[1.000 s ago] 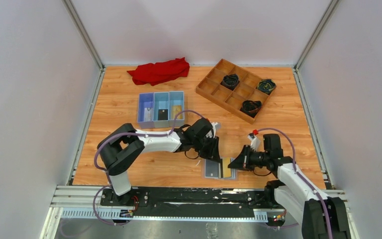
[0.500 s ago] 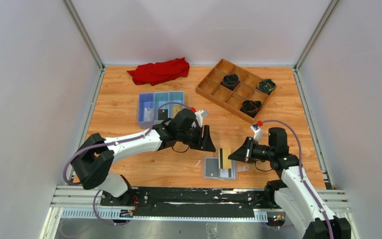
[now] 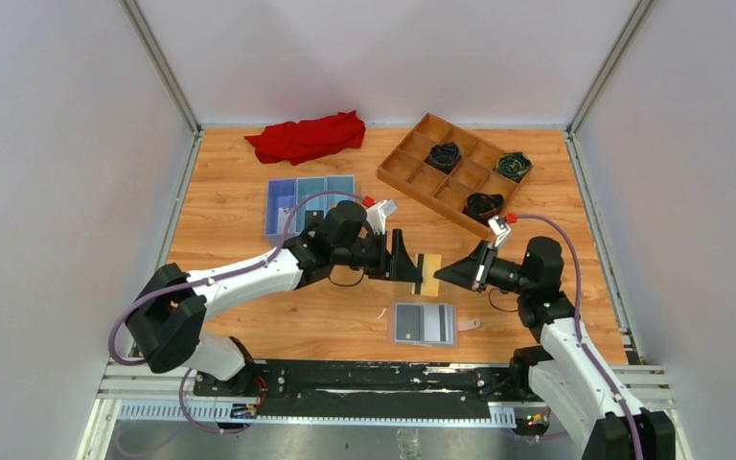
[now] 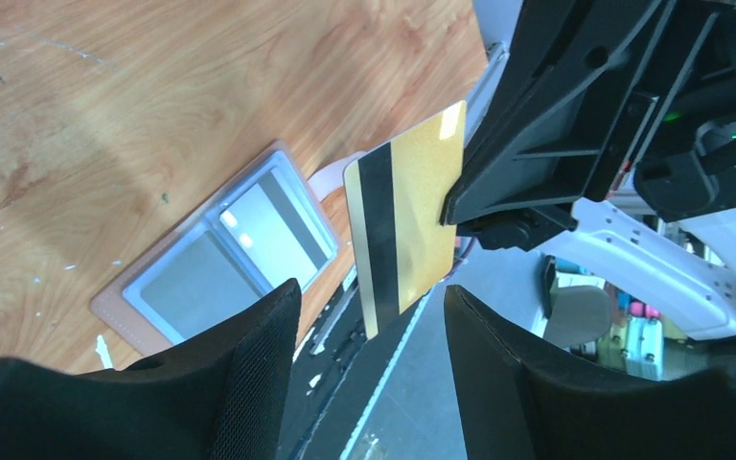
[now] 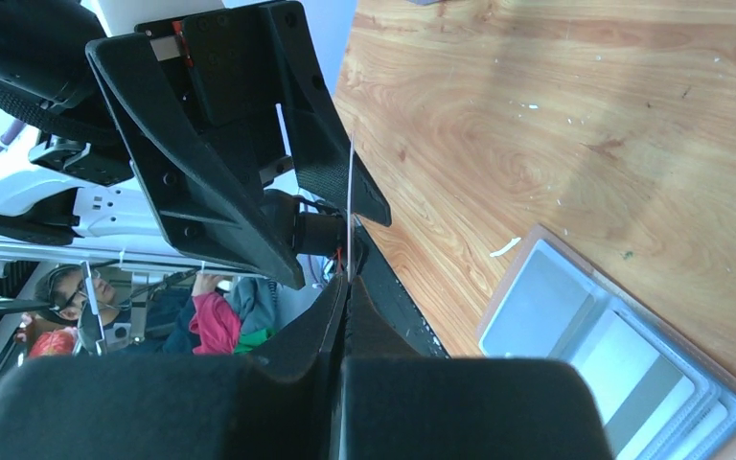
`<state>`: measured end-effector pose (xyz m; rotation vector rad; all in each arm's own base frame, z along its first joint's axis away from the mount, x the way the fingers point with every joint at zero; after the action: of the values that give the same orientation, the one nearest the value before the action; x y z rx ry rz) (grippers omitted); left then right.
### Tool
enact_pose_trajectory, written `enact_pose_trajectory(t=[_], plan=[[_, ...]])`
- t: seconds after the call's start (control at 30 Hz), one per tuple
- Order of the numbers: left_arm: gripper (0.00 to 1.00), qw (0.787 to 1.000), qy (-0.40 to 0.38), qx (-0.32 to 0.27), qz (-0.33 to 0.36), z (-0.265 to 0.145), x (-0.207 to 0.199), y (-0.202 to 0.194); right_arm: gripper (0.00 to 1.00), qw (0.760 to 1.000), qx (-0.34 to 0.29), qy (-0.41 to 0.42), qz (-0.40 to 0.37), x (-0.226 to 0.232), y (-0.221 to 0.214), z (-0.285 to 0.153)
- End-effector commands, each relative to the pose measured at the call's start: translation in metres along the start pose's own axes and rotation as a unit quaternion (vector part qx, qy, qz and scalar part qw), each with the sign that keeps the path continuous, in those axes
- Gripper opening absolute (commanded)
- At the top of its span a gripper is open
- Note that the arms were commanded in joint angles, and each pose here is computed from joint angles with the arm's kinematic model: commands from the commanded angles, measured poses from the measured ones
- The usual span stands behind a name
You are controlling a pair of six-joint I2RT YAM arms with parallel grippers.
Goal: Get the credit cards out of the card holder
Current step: Place the credit card in the storage box.
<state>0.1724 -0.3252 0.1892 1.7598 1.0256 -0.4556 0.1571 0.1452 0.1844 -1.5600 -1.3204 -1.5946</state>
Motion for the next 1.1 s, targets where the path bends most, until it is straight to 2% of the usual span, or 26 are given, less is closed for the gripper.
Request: enact_pose_trajectory(t=[0.0, 0.23, 0.67, 0.7, 0.77, 0.83, 0.9, 1.0, 1.07], plan=[[0.60, 0.999, -0.037, -0.010, -0.010, -0.002, -0.012, 0.009, 0.00, 0.999, 0.011, 0.036, -0.013, 0.016, 0.003, 0.004], [0.56, 0.998, -0.051, -0.020, -0.016, -0.001, -0.019, 0.017, 0.00, 0.998, 0.026, 0.053, -0.002, 0.016, 0.001, 0.009], [0.12, 0.998, -0.047, -0.031, -0.024, -0.003, -0.018, 0.023, 0.00, 0.998, 0.042, 0.036, 0.006, 0.004, -0.006, 0.014], [0.07, 0.998, -0.046, -0.032, -0.025, -0.004, -0.017, 0.024, 0.02, 0.998, 0.044, 0.033, 0.007, 0.003, -0.007, 0.013], [0.00, 0.998, -0.043, -0.035, -0.029, -0.005, -0.016, 0.025, 0.14, 0.998, 0.047, 0.030, 0.009, 0.001, -0.009, 0.013], [0.00, 0.998, -0.039, -0.037, -0.032, -0.005, -0.014, 0.025, 0.27, 0.998, 0.048, 0.030, 0.010, 0.001, -0.010, 0.012], [0.00, 0.998, -0.033, -0.044, -0.033, -0.007, -0.011, 0.025, 0.35, 0.999, 0.046, 0.028, 0.007, 0.001, -0.010, 0.011], [0.00, 0.998, -0.026, -0.048, -0.035, -0.011, -0.005, 0.026, 0.44, 0.999, 0.044, 0.011, 0.004, -0.001, -0.010, 0.010], [0.00, 0.998, -0.024, -0.054, -0.038, -0.016, -0.001, 0.028, 0.46, 0.999, 0.044, -0.001, 0.000, -0.001, -0.009, 0.009]])
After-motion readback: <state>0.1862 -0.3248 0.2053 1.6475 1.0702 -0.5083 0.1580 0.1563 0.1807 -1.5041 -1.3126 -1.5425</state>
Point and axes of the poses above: each gripper's point midway between its finger pads, its own z axis out along the fingers, its own x axis along the line the jaws close on, y = z × x, the point moved 5 cm from there along -z, back along the fingers, and after that the axes turned 10 degrees about z, right-handed, at the moved point
